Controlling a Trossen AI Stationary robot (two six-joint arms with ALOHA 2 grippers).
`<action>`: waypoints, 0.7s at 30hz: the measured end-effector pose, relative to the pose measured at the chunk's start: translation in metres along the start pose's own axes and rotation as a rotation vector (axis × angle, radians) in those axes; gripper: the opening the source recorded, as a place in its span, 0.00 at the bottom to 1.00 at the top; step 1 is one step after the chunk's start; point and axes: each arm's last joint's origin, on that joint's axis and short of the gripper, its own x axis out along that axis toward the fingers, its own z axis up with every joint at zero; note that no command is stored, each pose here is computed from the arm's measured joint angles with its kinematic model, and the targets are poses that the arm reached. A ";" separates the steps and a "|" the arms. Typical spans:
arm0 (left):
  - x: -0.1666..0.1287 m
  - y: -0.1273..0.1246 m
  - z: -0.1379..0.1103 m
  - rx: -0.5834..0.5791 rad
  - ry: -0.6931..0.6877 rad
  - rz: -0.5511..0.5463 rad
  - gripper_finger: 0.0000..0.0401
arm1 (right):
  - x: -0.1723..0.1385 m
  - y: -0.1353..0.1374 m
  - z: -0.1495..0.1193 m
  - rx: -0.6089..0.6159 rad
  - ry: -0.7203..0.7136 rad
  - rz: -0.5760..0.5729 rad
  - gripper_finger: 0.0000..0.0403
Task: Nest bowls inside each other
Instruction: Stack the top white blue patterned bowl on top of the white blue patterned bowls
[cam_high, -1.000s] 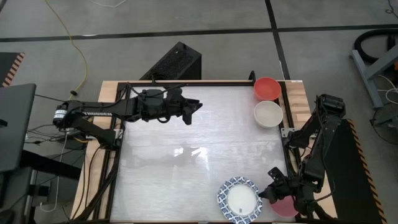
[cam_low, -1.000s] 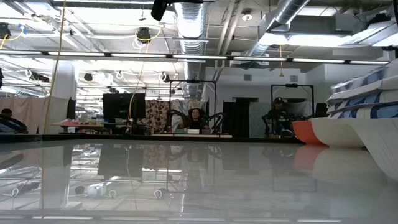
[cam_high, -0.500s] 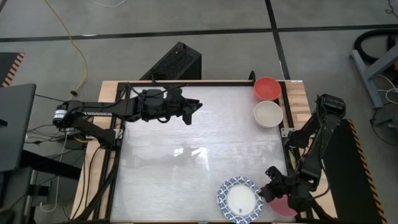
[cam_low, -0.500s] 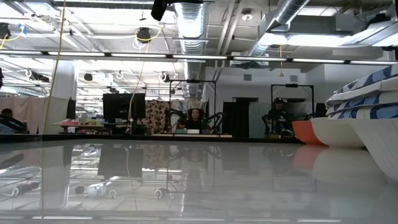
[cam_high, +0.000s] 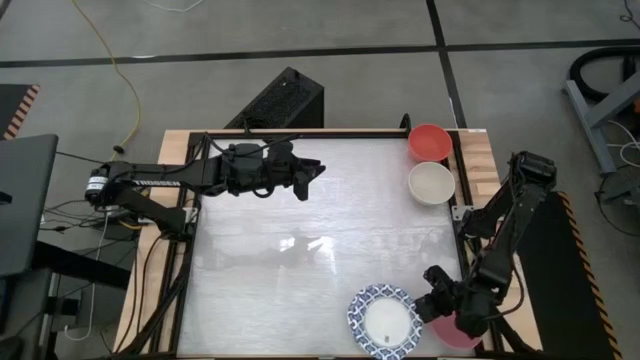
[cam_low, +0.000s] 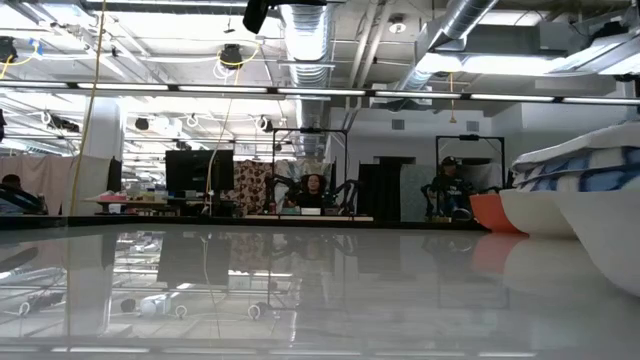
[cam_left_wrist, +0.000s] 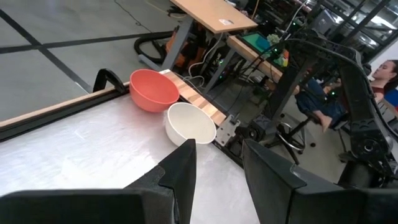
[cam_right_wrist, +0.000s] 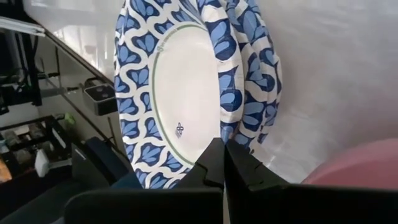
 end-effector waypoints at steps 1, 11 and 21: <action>0.000 0.000 0.000 0.000 -0.005 0.008 0.30 | 0.000 0.000 0.001 0.000 -0.004 -0.005 0.04; 0.000 0.001 0.000 0.033 -0.017 0.028 0.30 | 0.004 0.001 0.009 0.018 -0.013 -0.051 0.16; 0.000 0.001 0.001 0.046 -0.020 0.034 0.30 | 0.005 0.002 0.011 0.022 -0.013 -0.065 0.22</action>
